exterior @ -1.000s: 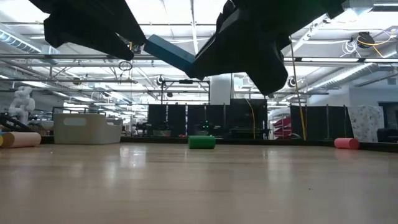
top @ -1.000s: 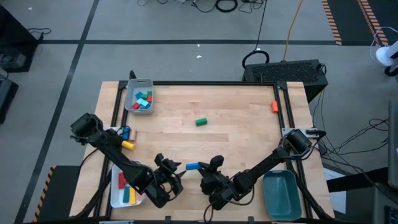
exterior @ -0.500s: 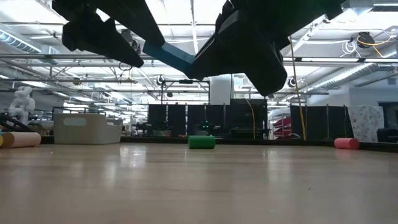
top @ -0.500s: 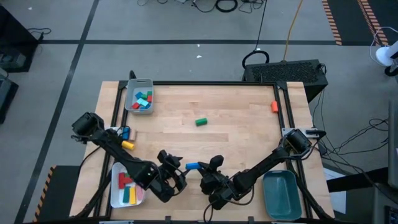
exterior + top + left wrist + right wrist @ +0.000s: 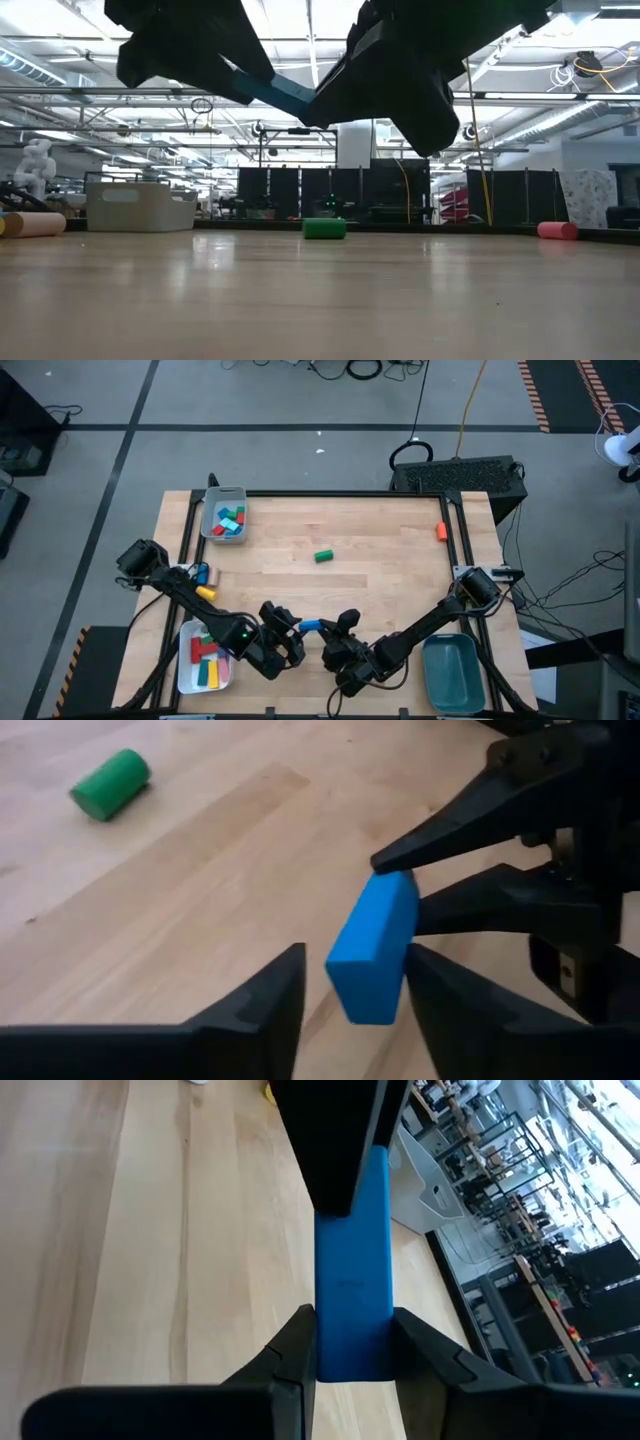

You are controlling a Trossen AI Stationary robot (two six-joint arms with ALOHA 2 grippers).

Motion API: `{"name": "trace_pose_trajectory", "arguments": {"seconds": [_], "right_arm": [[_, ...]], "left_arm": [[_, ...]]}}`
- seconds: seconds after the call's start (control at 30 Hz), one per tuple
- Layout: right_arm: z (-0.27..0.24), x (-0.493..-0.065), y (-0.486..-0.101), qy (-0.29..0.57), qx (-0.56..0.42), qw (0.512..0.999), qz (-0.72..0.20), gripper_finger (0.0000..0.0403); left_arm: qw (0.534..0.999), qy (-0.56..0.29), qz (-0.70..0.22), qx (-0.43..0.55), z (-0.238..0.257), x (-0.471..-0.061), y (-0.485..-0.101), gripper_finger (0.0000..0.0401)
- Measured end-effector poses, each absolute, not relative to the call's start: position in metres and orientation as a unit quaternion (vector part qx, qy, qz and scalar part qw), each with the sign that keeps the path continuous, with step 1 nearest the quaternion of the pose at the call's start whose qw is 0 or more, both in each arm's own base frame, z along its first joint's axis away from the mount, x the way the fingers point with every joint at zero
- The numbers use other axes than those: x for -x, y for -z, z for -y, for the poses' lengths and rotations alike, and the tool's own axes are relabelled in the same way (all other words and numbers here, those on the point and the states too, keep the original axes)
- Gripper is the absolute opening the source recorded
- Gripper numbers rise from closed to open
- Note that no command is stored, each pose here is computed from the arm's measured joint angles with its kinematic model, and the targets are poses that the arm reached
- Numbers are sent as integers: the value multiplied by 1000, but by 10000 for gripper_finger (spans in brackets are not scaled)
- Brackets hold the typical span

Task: Sort blocks by size
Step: Put the light blue rectangular block into the white bin

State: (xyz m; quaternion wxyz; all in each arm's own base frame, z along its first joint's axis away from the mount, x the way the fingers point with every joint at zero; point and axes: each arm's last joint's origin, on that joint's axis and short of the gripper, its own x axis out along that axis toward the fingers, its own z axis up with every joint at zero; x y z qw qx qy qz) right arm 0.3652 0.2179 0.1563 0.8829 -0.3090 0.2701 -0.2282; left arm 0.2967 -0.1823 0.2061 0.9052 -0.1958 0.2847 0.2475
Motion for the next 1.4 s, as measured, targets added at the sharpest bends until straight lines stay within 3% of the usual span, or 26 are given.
{"name": "trace_pose_trajectory", "arguments": {"seconds": [0.3,0.73,0.83,1.07,1.23,1.4], "right_arm": [[-223,-362,-157,234,329,876,-266,83],[-222,-364,-158,238,281,895,-253,181],[-215,-368,-156,230,262,899,-264,185],[-175,-393,-145,100,105,922,-358,170],[-151,-405,-144,101,80,922,-364,165],[-135,-412,-144,117,72,921,-366,164]], "left_arm": [[923,-186,-290,171,186,-304,-212,67],[897,-213,-371,112,175,-271,-229,64],[882,-219,-403,111,173,-254,-242,64],[801,-198,-549,129,171,-201,-259,64],[734,-213,-633,127,174,-169,-263,64],[708,-183,-670,127,186,-155,-263,64]]}}
